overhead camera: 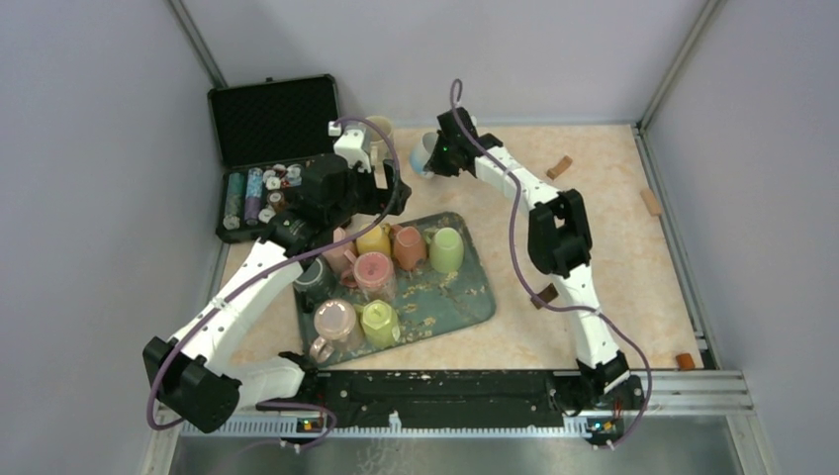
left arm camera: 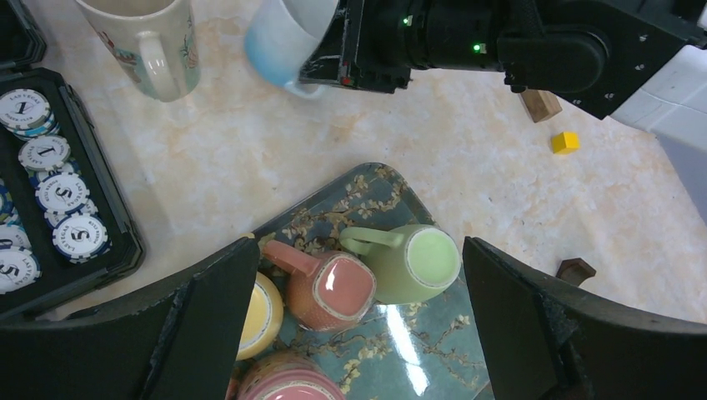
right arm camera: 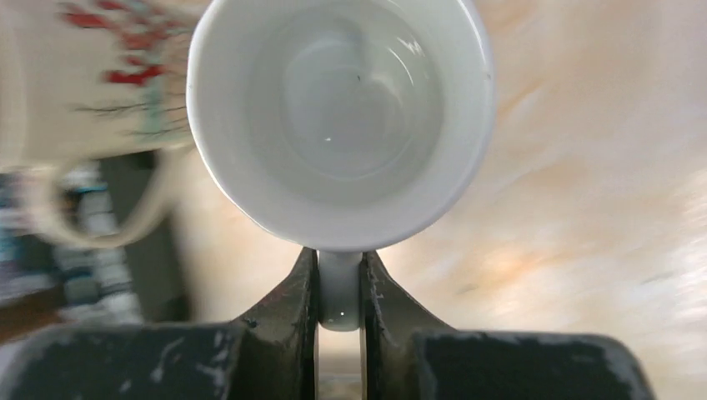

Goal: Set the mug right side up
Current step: Place the cup at the corner of the board.

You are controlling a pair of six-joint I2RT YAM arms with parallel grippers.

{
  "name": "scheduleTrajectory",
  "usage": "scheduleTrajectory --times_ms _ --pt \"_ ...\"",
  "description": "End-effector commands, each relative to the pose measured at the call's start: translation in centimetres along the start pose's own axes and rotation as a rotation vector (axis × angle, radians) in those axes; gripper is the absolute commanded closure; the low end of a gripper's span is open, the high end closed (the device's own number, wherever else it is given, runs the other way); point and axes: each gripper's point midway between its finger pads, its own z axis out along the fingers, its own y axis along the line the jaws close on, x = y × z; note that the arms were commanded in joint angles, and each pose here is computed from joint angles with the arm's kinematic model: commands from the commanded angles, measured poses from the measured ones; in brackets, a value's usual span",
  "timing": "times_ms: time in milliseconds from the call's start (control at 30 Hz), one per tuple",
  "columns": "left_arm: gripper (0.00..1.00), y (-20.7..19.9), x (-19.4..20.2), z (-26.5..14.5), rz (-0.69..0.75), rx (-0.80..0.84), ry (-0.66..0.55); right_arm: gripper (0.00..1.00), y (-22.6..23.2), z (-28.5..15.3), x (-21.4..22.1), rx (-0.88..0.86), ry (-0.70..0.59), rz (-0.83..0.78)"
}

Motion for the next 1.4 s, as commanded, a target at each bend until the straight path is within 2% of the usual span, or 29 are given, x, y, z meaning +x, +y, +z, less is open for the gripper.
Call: scheduleTrajectory --times_ms 0,267,933,1267,1367 --pt "0.01 -0.4 -2.6 -1.2 0.023 0.006 -0.072 1.0 -3.6 -2.4 -9.9 0.27 -0.354 -0.601" --pt "0.01 -0.4 -2.0 -0.9 0.013 0.011 -0.06 1.0 -3.7 -1.1 -9.6 0.249 -0.344 -0.633" --pt "0.01 -0.8 -2.8 -2.1 0.001 0.025 -0.089 1.0 2.0 2.2 -4.8 0.08 -0.292 -0.683" --pt "0.01 -1.2 -2.4 -2.1 0.004 0.051 -0.075 1.0 2.9 2.6 -4.4 0.052 -0.291 -0.67" --pt "0.01 -1.2 -2.2 -2.1 0.004 0.055 -0.071 0.96 3.1 2.6 -4.4 0.043 -0.29 -0.667"
